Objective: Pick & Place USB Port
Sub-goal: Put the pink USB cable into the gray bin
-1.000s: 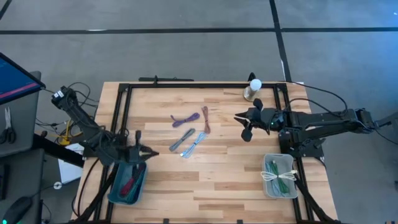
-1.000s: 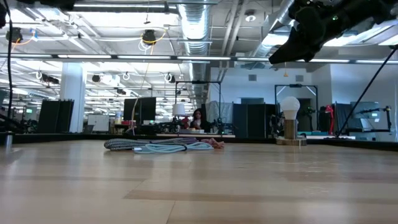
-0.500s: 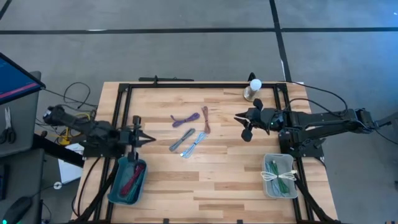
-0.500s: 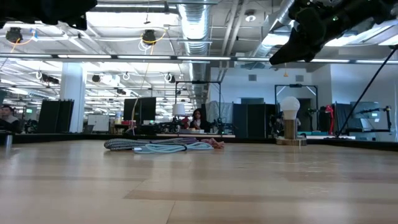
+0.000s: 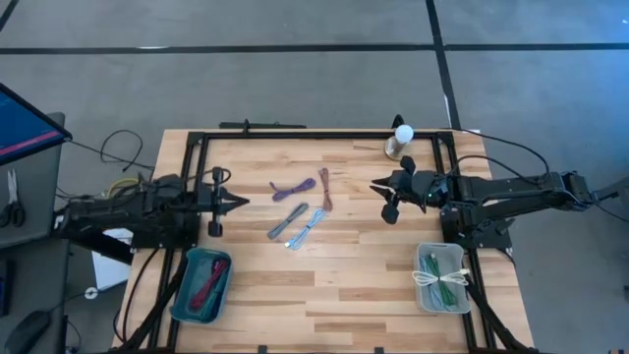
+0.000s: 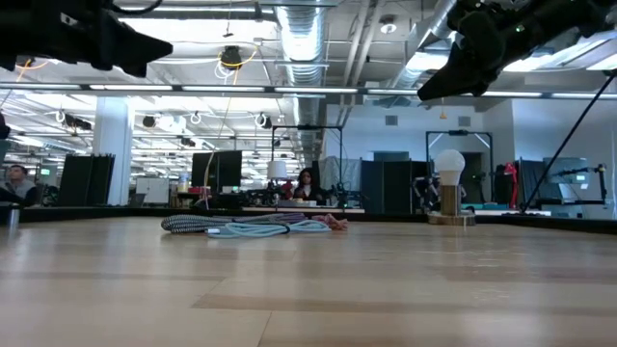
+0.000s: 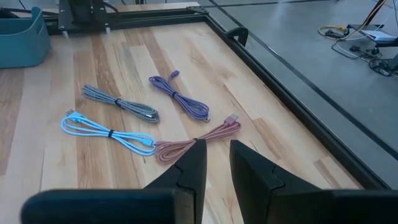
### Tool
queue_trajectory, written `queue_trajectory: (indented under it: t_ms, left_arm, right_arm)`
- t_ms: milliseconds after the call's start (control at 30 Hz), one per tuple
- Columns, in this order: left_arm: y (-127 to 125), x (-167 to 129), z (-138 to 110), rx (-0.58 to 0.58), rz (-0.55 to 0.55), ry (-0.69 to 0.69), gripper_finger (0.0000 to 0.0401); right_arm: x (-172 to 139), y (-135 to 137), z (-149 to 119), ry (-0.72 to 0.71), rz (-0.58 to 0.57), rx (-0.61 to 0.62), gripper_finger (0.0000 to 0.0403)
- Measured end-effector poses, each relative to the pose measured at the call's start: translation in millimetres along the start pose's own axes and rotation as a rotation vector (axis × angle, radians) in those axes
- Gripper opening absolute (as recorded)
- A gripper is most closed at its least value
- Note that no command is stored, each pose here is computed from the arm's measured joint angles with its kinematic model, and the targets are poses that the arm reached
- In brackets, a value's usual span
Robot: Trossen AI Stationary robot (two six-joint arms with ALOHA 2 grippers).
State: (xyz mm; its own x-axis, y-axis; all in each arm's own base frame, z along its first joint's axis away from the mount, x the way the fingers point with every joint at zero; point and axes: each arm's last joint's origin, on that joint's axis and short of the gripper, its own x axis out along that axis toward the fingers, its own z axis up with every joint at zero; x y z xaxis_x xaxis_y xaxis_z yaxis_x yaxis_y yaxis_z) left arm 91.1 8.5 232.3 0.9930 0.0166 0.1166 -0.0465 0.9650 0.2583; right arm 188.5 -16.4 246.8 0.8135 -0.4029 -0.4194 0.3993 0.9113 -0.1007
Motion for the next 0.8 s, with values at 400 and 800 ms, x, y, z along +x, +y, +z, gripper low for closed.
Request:
queue_trajectory:
  t_ms: [400,800]
  left_arm:
    - [17.3,-4.1,-10.7,-0.043,0.112,0.094,0.0008]
    - [19.1,-5.1,-16.1,-0.041,0.169,0.157,0.0008]
  right_arm:
    - [4.5,2.4,0.4,0.078,0.011,0.098,0.0063]
    - [67.3,23.0,40.2,0.286,0.019,0.274,0.0063]
